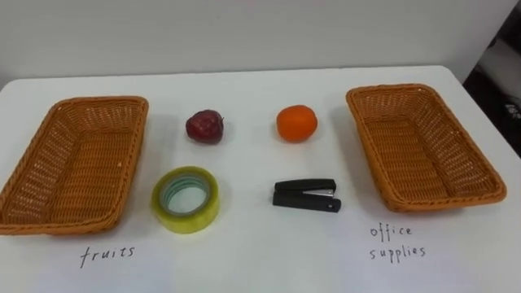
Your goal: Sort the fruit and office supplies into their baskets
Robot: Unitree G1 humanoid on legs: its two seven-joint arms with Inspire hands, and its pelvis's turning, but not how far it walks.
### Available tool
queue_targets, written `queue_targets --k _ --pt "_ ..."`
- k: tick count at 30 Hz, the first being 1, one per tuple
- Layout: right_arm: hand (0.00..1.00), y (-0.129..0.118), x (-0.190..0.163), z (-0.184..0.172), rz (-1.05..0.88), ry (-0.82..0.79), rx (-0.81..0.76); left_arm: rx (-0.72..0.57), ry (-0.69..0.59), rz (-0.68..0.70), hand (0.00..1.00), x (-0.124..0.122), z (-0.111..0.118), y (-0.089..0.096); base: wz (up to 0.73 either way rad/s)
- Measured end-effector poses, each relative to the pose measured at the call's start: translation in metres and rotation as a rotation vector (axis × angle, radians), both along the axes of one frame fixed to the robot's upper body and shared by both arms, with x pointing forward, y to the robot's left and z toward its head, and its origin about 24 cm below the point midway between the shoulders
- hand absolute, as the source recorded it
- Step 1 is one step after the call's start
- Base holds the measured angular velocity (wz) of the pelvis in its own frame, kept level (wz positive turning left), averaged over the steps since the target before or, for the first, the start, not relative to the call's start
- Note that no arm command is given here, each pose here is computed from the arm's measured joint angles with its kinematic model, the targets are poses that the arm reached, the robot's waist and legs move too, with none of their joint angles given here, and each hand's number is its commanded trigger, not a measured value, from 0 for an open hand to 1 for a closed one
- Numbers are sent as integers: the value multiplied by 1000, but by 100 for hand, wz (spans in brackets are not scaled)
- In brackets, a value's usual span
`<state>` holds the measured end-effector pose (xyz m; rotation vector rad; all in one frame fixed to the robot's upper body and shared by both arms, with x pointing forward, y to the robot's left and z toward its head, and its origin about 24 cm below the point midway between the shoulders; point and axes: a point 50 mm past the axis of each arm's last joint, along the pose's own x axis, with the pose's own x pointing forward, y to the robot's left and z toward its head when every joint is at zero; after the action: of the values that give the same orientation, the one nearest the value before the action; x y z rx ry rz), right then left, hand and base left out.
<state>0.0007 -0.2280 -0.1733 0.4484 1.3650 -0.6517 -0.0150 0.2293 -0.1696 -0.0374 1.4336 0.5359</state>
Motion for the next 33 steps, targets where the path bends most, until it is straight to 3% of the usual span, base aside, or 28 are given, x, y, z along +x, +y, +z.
queue_targets --k 8,12,23,28,33 --pt "0 -20 -8 5 -281 34 -105 36 -1 72 0 -9 4 12 -1" --pt "0 -43 21 17 -390 -49 -236 75 -1 88 0 -11 8 25 -13" --pt "0 -88 89 76 -416 -237 -662 98 -12 3 0 -4 10 28 -6" --pt "0 -105 116 121 -368 -350 -943 109 -4 -47 0 -2 10 29 2" --pt "0 -108 127 147 -429 -424 -1035 106 4 -50 0 -5 10 28 -9"
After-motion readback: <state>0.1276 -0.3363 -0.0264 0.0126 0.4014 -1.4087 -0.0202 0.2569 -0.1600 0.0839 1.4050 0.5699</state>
